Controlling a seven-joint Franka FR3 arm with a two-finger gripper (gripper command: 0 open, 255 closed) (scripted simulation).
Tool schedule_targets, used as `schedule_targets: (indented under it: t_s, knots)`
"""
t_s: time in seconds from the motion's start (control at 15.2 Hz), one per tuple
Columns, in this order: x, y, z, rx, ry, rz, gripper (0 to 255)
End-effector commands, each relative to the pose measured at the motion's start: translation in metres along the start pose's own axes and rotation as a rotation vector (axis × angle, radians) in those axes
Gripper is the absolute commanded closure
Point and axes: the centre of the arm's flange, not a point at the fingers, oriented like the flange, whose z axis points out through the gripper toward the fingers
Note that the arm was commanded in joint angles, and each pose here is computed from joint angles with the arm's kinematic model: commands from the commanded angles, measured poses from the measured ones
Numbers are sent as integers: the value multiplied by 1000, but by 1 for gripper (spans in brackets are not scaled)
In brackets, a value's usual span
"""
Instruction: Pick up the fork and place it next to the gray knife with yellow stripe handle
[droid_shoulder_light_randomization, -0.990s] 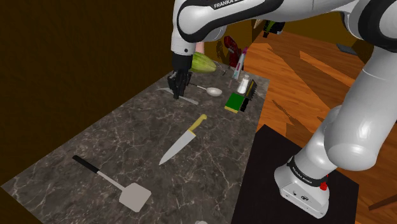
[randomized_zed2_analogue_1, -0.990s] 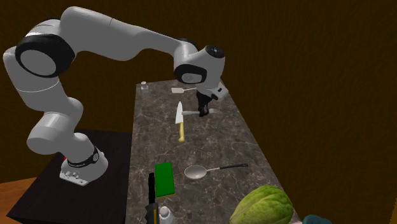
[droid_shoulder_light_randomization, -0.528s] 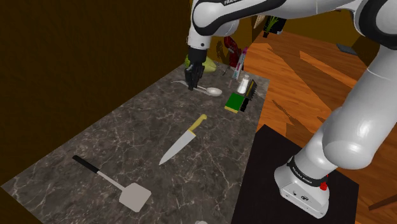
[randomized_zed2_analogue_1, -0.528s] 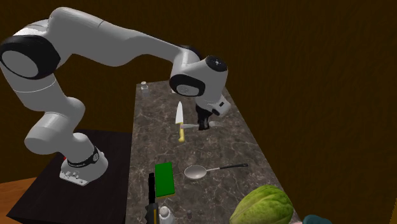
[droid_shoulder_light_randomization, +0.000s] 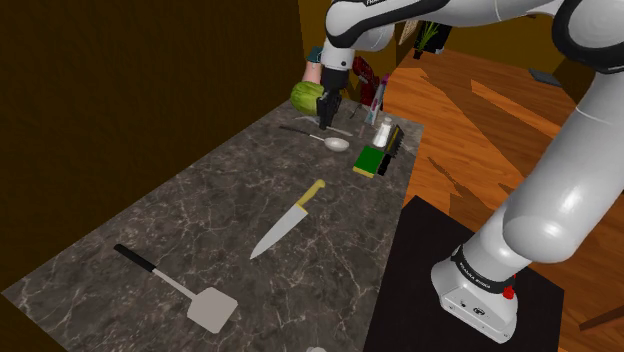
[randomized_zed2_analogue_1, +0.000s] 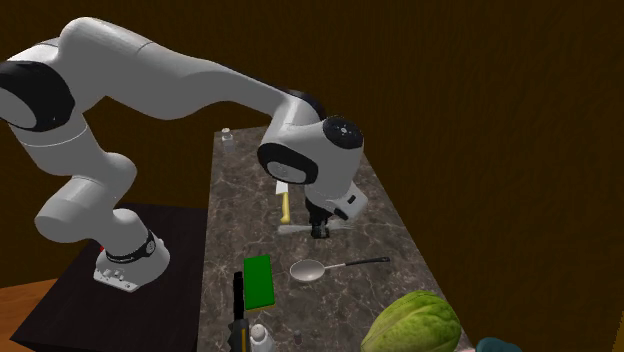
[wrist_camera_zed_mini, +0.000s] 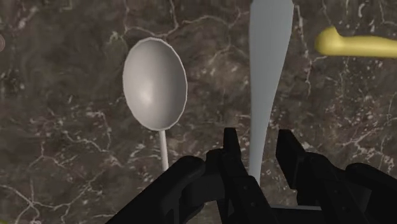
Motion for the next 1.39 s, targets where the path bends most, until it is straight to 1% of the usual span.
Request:
schedule_targets:
  t_s: [0.0,1.19,1.32]
  knots:
    - [0,27,-6,-1,0,-2,255]
    - [-38,257,-52,-1,0,-2,255]
    - [-37,259,-42,-1,0,-2,255]
